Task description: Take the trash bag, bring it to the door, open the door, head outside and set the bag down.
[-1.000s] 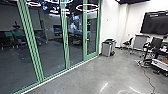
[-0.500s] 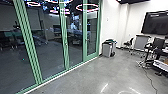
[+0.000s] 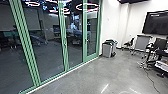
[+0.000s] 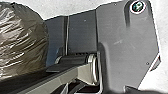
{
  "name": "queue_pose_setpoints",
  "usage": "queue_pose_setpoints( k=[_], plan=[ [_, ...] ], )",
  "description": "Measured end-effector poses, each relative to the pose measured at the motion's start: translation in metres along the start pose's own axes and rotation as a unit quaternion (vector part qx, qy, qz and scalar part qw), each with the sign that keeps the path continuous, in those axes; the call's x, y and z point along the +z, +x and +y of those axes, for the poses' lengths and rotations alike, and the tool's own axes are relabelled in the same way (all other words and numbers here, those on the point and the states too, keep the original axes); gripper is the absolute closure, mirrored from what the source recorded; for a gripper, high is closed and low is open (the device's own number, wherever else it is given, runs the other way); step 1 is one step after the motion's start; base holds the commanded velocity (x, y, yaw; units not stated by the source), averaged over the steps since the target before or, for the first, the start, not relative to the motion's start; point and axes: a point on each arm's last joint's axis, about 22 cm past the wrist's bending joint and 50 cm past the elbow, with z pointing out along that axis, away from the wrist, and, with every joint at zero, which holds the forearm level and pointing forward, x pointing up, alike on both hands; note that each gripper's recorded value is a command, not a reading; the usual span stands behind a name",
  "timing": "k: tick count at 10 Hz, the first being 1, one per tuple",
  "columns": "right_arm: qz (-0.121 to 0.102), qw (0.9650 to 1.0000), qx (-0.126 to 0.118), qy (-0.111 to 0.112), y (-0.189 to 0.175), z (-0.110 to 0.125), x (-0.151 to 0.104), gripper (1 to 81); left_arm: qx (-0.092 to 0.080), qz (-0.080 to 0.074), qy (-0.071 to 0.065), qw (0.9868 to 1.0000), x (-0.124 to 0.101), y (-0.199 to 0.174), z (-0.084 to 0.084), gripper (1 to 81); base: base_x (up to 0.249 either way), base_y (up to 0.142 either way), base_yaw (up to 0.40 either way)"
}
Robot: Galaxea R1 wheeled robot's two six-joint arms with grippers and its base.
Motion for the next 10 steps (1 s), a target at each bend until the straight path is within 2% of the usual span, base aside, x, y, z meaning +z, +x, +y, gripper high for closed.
queue_pose_setpoints(
  k=[10],
  plan=[
    [0.0,1.0,0.0,0.0,0.0004,-0.0001,0.0,1.0,0.0,0.0,-0.001,1.0,0.0007,0.0,0.0025,81.1,0.142,-0.07,0.0]
  ],
)
